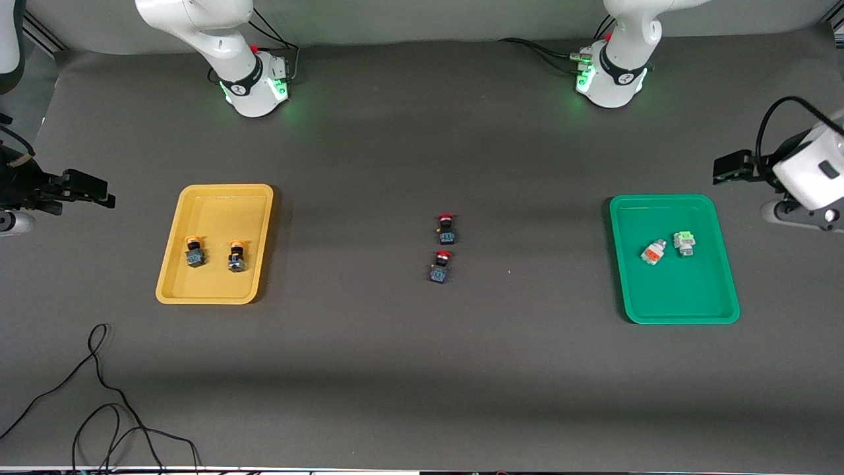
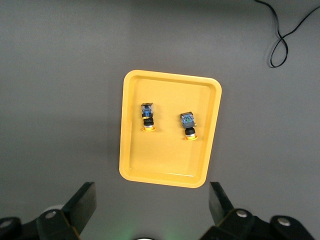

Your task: Place green and yellow buttons in trays

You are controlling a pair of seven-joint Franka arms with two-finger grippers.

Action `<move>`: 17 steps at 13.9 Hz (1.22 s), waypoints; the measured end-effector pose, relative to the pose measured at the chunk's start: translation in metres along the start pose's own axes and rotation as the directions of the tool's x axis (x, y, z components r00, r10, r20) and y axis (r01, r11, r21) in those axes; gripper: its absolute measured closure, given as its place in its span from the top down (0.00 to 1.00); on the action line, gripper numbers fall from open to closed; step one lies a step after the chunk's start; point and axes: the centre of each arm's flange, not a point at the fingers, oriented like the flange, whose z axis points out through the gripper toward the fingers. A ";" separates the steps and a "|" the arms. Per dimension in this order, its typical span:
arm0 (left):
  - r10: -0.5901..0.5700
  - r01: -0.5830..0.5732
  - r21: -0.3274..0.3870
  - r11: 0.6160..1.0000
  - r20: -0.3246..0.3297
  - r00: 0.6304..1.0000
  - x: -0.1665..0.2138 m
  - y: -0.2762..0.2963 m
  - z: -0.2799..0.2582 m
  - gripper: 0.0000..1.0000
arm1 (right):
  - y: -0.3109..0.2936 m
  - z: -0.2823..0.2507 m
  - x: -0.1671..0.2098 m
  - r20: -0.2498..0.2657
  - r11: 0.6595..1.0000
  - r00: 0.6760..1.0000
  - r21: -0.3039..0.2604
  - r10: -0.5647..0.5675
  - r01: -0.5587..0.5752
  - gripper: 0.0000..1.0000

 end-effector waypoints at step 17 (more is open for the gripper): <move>0.017 -0.011 0.048 0.999 -0.125 0.992 -0.016 0.020 0.004 1.00 | -0.002 -0.002 0.001 -0.005 0.998 1.000 -0.052 0.022 -0.022 1.00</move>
